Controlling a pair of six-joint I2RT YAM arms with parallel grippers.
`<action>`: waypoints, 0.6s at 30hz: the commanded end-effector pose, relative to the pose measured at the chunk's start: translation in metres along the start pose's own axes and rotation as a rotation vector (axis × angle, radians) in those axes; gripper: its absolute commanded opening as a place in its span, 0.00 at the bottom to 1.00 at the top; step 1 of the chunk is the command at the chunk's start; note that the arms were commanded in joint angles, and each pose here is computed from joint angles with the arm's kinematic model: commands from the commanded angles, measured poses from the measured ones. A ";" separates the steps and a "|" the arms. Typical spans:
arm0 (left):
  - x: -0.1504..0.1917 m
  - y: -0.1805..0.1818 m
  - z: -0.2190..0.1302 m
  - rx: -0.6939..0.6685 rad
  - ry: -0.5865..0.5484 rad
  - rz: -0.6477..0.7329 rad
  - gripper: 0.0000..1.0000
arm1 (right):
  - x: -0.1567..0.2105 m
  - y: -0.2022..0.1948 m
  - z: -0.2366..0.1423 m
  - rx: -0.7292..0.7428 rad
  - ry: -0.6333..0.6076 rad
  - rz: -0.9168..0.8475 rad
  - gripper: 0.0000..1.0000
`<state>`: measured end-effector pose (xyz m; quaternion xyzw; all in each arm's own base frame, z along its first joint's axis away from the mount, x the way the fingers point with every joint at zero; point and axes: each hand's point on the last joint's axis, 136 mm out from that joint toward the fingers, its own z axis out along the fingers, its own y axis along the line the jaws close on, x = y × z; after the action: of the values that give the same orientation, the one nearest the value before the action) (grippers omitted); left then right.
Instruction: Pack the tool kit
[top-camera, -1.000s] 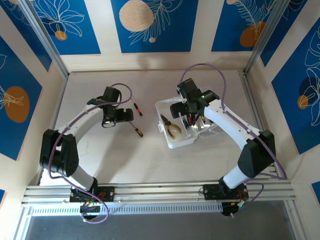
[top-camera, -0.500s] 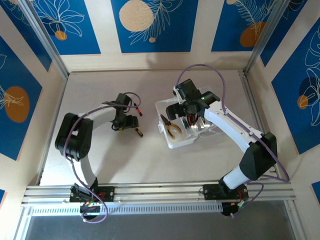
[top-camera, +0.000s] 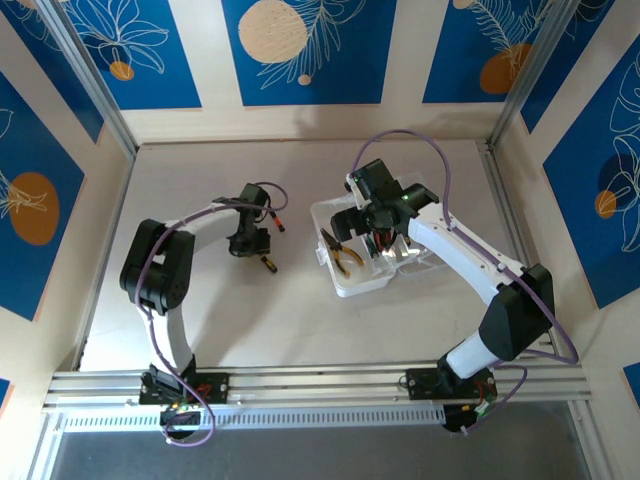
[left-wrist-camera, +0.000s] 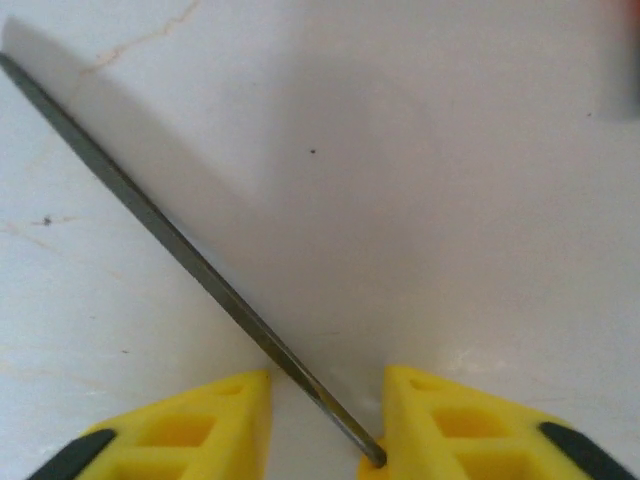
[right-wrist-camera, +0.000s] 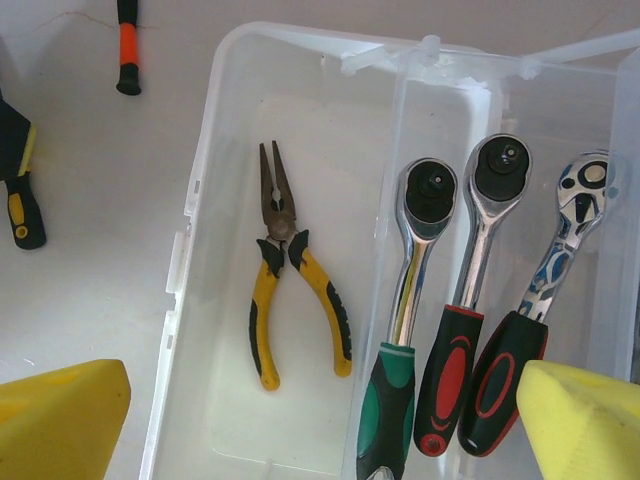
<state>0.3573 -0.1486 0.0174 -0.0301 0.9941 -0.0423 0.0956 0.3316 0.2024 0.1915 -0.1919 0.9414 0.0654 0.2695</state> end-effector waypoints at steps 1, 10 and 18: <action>0.017 -0.012 0.024 0.045 0.058 0.031 0.26 | 0.004 0.003 -0.003 -0.026 0.003 -0.015 0.99; 0.015 -0.014 0.015 0.063 0.048 0.055 0.00 | 0.004 0.001 -0.007 -0.026 -0.001 -0.015 0.99; 0.003 -0.026 -0.027 0.128 -0.013 0.081 0.00 | 0.001 0.007 -0.014 -0.070 -0.015 -0.007 0.99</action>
<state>0.3557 -0.1538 0.0233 -0.0077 0.9936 -0.0562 0.0979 0.3302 0.2041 0.1928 -0.1964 0.9402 0.0750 0.2679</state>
